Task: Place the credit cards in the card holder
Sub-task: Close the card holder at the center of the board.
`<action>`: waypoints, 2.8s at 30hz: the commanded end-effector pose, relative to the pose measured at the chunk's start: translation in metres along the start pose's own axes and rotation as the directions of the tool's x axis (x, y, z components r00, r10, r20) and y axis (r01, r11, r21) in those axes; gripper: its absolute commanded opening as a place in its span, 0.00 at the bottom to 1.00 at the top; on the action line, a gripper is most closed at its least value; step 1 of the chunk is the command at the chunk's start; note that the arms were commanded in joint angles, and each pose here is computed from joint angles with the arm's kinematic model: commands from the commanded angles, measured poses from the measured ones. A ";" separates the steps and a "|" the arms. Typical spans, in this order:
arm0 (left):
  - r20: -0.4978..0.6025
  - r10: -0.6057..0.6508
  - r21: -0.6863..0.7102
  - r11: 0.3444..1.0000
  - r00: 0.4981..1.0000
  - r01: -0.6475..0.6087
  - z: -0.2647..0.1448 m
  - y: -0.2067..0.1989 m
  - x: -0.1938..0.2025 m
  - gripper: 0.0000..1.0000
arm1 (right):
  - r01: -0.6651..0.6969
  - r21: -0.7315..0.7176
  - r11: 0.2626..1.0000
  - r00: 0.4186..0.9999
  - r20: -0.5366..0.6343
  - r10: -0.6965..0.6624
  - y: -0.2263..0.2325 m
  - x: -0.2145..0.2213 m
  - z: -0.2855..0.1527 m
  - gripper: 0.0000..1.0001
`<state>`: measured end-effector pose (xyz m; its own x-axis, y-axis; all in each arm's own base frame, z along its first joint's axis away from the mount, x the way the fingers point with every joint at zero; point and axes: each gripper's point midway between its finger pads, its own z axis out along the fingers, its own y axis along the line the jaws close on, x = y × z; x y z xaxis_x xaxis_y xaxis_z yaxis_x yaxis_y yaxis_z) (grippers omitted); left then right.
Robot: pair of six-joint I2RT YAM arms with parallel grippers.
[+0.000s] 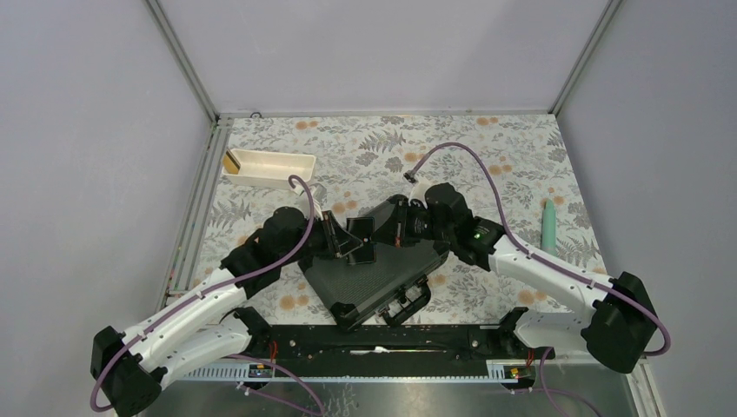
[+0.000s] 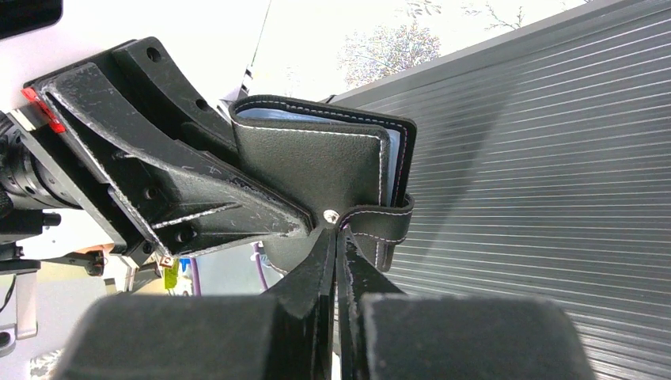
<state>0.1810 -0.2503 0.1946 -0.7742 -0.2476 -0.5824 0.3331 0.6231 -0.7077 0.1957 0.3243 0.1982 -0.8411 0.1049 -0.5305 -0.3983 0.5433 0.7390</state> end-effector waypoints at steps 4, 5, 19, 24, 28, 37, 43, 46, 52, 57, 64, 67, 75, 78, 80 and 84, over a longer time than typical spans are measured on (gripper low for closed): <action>0.075 0.030 0.084 0.996 0.997 -0.037 -0.005 -0.031 -0.024 0.00 | 0.011 -0.018 1.000 1.000 0.025 -0.010 0.017 -0.013 0.004 0.00; 0.075 0.030 0.082 0.996 0.997 -0.036 -0.005 -0.031 -0.024 0.00 | 0.010 -0.019 1.000 1.000 0.023 -0.009 0.018 -0.013 0.004 0.00; 0.064 0.031 0.085 0.996 0.997 -0.036 -0.001 -0.035 -0.023 0.00 | 0.006 0.013 1.000 0.999 -0.038 -0.006 0.013 -0.003 0.010 0.00; 0.064 0.032 0.087 0.996 0.997 -0.038 0.000 -0.036 -0.023 0.00 | 0.008 0.021 1.000 0.998 -0.059 -0.007 0.013 0.002 0.013 0.00; 0.061 0.032 0.088 0.995 0.998 -0.037 0.000 -0.036 -0.022 0.00 | 0.008 0.024 1.000 0.997 -0.072 -0.007 0.013 0.004 0.015 0.00; 0.055 0.035 0.091 0.995 0.998 -0.040 0.002 -0.037 -0.021 0.00 | 0.019 0.016 1.000 0.996 -0.087 -0.018 0.017 0.005 0.018 0.00; 0.049 0.034 0.093 0.995 0.998 -0.038 0.004 -0.038 -0.021 0.00 | 0.019 0.020 1.000 0.995 -0.102 -0.017 0.018 0.007 0.021 0.00; 0.047 0.034 0.093 0.995 0.998 -0.039 0.005 -0.038 -0.020 0.00 | 0.020 0.025 1.000 0.994 -0.110 -0.017 0.017 0.009 0.024 0.00; 0.045 0.037 0.100 0.994 0.998 -0.041 0.006 -0.039 -0.020 0.00 | 0.023 0.027 0.999 0.993 -0.119 -0.020 0.018 0.010 0.028 0.00; 0.030 0.033 0.111 0.993 0.999 -0.036 0.009 -0.040 -0.017 0.00 | 0.025 0.025 0.999 0.992 -0.122 -0.022 0.020 0.010 0.033 0.00; 0.027 0.029 0.117 0.993 0.999 -0.032 0.012 -0.042 -0.017 0.00 | 0.017 0.023 1.000 0.991 -0.132 -0.014 0.022 0.010 0.042 0.00; 0.027 0.029 0.112 0.993 0.999 -0.031 0.012 -0.040 -0.016 0.00 | 0.010 0.020 1.000 0.990 -0.141 -0.007 0.024 0.013 0.046 0.00; 0.032 0.023 0.117 0.993 0.999 -0.027 0.014 -0.041 -0.017 0.00 | -0.018 0.030 0.999 0.986 -0.168 0.023 0.022 0.027 0.053 0.00; 0.035 0.021 0.124 0.992 0.999 -0.026 0.014 -0.042 -0.017 0.00 | -0.028 0.028 0.999 0.984 -0.174 0.032 0.023 0.030 0.056 0.00; 0.036 0.020 0.128 0.991 0.999 -0.025 0.014 -0.042 -0.017 0.00 | -0.026 0.021 0.999 0.983 -0.182 0.029 0.026 0.033 0.057 0.00; 0.038 0.021 0.152 0.988 0.999 -0.027 0.014 -0.047 -0.018 0.00 | -0.022 0.015 1.000 0.981 -0.195 0.024 0.030 0.036 0.061 0.00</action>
<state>0.1845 -0.2433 0.1548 -0.8115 -0.2075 -0.5463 0.2408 0.7331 -0.6361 0.1950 0.3524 0.1520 -0.9128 -0.0064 -0.4083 -0.3059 0.6729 0.6735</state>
